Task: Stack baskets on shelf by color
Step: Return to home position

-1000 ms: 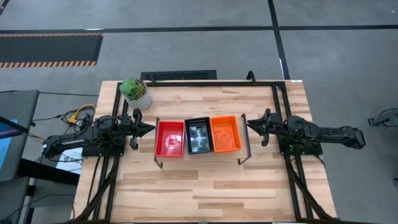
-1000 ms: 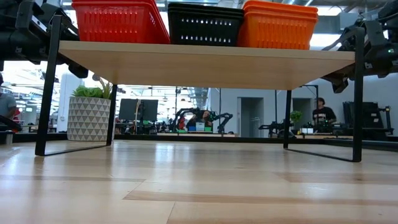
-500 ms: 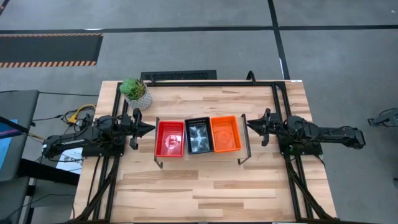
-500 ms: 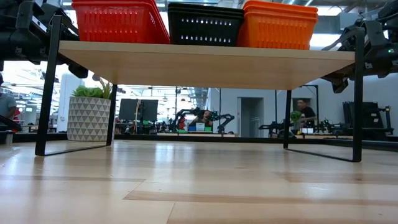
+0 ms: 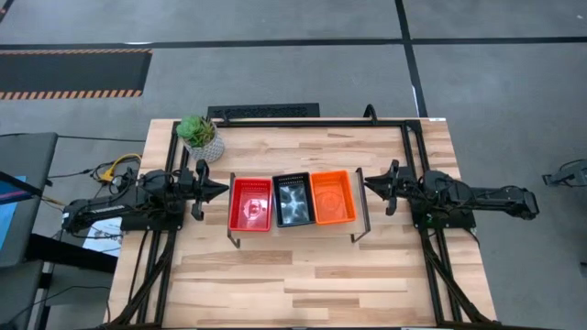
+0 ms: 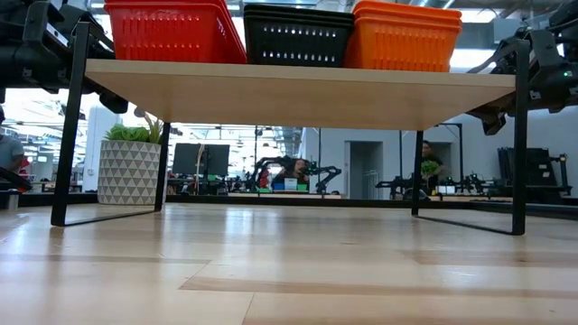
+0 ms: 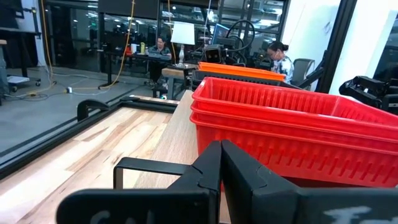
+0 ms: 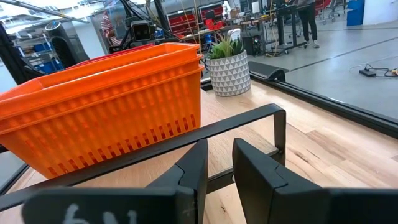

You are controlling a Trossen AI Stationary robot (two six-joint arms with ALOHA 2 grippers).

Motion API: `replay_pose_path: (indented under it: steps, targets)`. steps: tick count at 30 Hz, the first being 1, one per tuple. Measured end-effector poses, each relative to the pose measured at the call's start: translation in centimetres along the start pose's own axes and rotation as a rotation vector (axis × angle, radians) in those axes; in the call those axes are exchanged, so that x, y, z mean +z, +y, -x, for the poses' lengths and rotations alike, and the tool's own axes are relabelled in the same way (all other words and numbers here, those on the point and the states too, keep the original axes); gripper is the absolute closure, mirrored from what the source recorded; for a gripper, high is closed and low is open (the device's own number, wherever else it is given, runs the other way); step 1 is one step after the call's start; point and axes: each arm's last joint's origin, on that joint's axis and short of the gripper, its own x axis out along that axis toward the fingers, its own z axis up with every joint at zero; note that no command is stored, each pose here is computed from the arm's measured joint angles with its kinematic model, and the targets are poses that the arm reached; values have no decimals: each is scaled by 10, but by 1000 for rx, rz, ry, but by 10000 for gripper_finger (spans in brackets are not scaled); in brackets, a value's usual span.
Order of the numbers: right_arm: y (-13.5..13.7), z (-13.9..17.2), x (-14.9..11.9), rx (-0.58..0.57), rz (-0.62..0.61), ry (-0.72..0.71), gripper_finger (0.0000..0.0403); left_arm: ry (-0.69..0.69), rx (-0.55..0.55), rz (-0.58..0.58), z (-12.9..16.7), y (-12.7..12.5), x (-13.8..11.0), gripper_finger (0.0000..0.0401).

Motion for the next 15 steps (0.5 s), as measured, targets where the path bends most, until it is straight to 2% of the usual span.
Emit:
replay_pose_path:
  steps: [15]
  targets:
    - [0,0,0,0,0,0,305,0,-1,5,0,0,0,401]
